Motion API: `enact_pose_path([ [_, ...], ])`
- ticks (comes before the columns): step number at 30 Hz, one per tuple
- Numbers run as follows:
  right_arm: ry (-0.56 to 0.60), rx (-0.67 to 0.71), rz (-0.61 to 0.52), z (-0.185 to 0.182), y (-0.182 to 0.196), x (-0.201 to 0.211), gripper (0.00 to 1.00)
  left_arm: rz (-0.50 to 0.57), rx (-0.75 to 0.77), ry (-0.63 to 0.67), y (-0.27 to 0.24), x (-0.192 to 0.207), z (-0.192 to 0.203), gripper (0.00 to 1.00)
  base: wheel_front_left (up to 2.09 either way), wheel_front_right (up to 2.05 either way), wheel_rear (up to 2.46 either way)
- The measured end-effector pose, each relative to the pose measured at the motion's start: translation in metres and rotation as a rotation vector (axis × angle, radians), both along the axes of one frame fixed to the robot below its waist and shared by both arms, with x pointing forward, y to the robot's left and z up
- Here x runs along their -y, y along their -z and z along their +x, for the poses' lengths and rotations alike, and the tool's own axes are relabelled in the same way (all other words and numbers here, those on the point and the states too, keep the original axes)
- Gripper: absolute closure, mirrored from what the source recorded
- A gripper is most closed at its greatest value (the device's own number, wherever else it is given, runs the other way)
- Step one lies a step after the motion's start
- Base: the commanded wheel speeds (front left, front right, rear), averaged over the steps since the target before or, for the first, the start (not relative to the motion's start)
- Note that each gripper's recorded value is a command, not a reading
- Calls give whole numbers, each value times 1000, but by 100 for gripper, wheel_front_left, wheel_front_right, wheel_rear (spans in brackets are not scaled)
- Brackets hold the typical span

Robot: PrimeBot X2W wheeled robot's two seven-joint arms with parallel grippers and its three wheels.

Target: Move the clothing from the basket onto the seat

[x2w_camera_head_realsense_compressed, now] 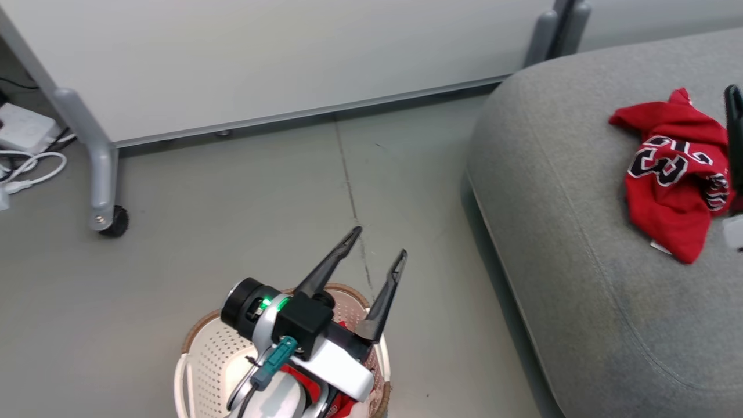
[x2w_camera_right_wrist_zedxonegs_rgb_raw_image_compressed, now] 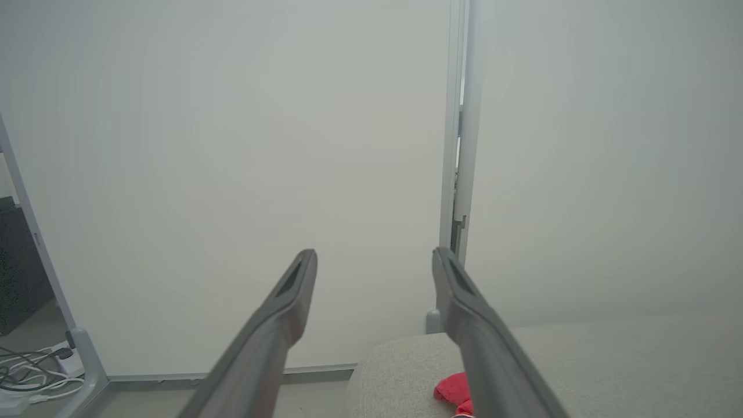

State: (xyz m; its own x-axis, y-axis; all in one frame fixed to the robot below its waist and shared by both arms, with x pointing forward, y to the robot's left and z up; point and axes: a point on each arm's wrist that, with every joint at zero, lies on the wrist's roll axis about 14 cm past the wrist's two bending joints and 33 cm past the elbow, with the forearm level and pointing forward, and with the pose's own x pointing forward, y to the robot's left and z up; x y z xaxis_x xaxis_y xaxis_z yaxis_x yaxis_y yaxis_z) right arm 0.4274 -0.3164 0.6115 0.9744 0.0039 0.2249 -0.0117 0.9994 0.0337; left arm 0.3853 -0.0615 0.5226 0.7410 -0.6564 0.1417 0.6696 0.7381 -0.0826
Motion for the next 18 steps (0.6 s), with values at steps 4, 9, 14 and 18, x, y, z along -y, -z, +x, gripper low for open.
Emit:
enact_pose_path([
  [4,-71,38,48,-2,4,-37,0,-4,7,-118,-5,-32,8,0,0,0,0],
  [9,-148,63,108,-4,10,-79,0,-12,5,-258,-8,-74,12,0,0,0,0],
  [14,-196,46,185,-9,25,-112,0,-9,-11,-390,-5,-113,9,0,0,0,0],
  [18,-246,3,204,-15,43,-141,0,-6,-16,-476,-3,-138,3,0,0,0,0],
])
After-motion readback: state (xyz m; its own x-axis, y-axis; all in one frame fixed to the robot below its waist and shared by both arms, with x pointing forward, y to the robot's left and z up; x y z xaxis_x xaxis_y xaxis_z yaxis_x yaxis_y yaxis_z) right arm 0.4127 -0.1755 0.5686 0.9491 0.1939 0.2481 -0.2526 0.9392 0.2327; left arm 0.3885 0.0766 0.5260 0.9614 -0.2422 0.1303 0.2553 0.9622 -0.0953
